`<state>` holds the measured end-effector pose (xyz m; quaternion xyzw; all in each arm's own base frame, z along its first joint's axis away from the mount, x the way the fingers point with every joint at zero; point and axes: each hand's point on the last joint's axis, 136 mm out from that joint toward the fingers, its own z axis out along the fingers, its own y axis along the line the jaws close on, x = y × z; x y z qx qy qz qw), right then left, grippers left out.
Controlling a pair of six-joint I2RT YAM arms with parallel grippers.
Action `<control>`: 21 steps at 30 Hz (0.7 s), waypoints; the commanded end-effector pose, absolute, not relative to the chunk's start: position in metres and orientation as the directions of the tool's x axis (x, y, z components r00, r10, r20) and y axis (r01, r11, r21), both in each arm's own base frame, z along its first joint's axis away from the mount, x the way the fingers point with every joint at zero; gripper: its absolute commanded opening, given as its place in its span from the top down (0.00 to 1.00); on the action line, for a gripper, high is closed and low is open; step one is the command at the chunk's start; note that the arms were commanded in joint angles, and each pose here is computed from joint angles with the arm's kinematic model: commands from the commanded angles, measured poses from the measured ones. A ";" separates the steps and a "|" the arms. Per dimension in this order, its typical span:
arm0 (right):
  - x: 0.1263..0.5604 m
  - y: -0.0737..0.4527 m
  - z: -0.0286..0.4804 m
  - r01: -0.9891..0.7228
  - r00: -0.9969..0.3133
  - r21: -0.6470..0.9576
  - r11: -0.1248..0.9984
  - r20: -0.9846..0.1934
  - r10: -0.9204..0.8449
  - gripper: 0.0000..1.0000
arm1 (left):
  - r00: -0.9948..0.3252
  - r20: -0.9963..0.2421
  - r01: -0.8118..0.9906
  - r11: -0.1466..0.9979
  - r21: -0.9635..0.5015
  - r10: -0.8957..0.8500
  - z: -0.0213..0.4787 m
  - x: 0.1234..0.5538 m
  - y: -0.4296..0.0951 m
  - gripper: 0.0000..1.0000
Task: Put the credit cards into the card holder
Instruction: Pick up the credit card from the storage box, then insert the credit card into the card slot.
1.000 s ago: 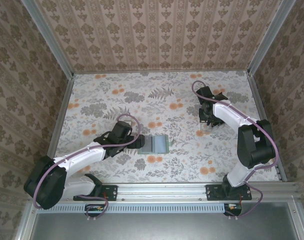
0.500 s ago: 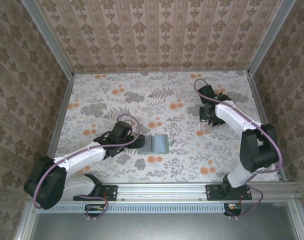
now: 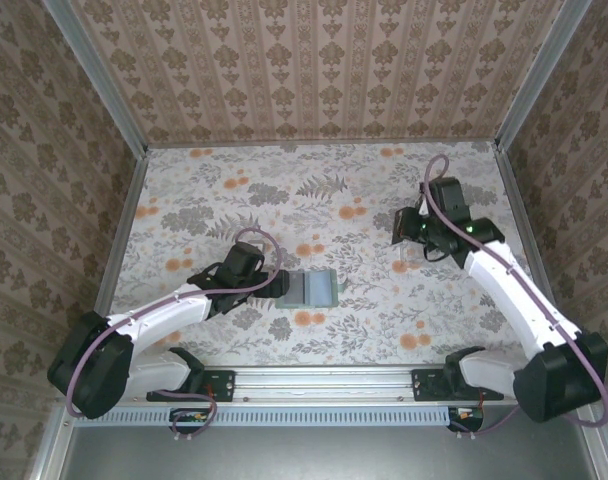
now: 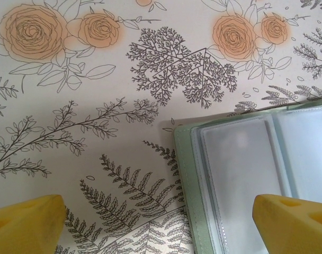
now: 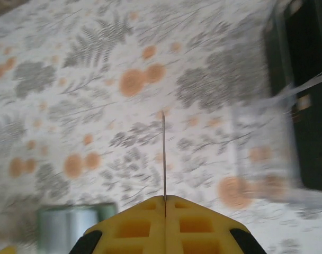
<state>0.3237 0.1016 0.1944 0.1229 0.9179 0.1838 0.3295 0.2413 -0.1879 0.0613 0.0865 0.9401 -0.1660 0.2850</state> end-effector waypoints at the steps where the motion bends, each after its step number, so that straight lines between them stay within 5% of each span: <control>1: 0.319 0.154 0.199 0.025 -0.747 0.651 0.758 -0.492 0.447 1.00 | -0.819 -0.564 0.303 0.915 -0.267 0.106 0.066 0.238 -0.191 0.00; 10: 0.299 0.237 0.160 -0.096 -0.745 0.742 0.664 -0.496 0.446 1.00 | -0.816 -0.558 0.334 0.911 -0.244 0.149 0.059 0.228 -0.194 0.00; 21: 0.289 0.255 0.119 -0.095 -0.744 0.773 0.627 -0.473 0.472 1.00 | -0.807 -0.549 0.321 0.941 -0.102 0.216 0.040 0.235 -0.189 0.00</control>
